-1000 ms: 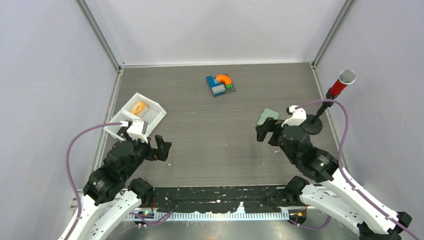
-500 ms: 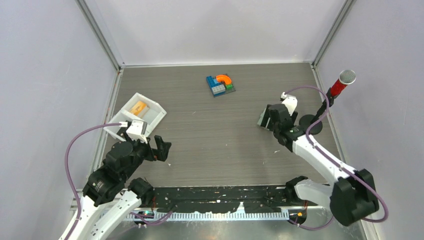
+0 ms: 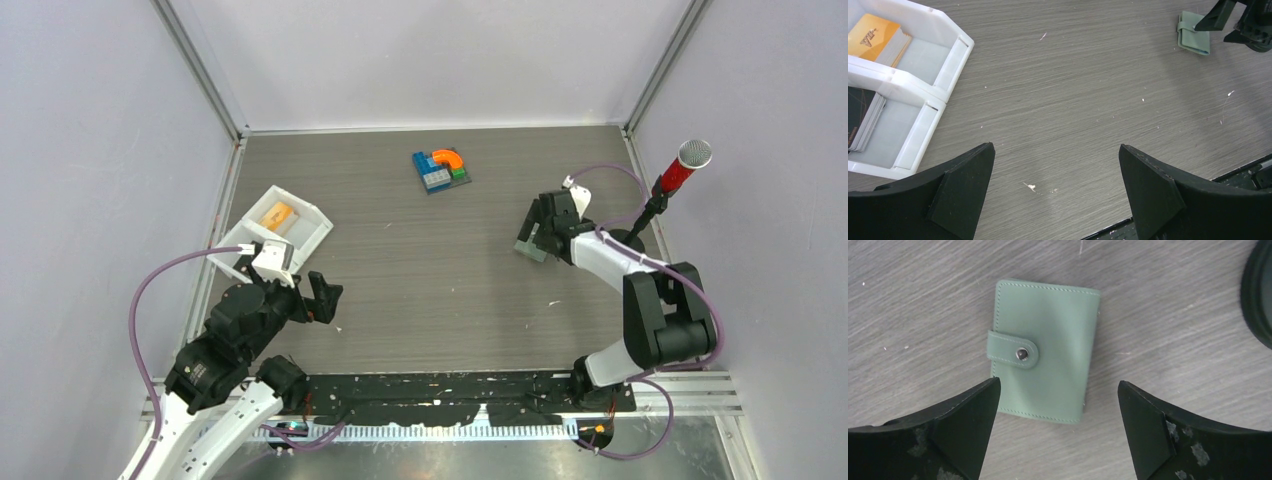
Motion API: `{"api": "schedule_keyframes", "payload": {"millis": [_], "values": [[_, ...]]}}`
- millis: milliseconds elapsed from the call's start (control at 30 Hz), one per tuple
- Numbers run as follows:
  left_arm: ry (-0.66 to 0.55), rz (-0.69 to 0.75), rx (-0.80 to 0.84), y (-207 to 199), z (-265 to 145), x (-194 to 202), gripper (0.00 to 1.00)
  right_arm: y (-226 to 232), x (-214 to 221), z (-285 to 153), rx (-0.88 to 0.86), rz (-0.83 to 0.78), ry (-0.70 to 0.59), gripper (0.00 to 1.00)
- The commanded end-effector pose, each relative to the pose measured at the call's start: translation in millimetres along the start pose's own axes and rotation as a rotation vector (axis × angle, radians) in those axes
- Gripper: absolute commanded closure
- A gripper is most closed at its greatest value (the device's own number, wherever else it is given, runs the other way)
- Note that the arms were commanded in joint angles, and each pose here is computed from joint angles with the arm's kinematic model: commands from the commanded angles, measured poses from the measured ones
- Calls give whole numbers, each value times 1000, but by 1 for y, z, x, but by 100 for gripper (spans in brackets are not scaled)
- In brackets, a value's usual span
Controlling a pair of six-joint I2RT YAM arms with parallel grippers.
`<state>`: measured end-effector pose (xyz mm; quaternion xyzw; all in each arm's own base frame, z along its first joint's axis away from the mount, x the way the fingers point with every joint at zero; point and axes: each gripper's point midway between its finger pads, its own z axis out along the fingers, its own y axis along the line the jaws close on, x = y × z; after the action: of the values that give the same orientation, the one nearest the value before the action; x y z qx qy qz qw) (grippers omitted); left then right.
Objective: Take the credit cards out of the card holder
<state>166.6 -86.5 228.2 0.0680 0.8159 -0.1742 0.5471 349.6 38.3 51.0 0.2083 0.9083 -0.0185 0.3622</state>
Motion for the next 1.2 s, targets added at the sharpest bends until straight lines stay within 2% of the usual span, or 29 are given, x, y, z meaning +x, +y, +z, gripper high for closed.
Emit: {"api": "schedule_keyframes", "payload": {"millis": [0, 233, 567, 700, 967, 1100, 1167], "values": [[-46, -8, 21, -4, -6, -15, 1, 17, -18, 8, -22, 57, -24, 5], [-46, -8, 21, -4, -6, -15, 1, 22, -13, 25, -3, 50, 12, 5], [-48, -8, 17, -4, -6, -15, 1, 28, -9, 24, 15, 4, 40, 5], [-48, -8, 17, -4, -7, -15, 1, 38, -5, 23, -9, 43, 59, 5], [-49, -8, 15, -3, -7, -16, 1, 31, 18, 27, 140, 156, 176, 5], [-47, -8, 16, -3, -6, -15, 1, 36, 23, 28, 156, 122, 187, 4], [-48, -8, 16, -3, -6, -16, 1, 42, 23, 27, 126, 85, 187, 1]]}}
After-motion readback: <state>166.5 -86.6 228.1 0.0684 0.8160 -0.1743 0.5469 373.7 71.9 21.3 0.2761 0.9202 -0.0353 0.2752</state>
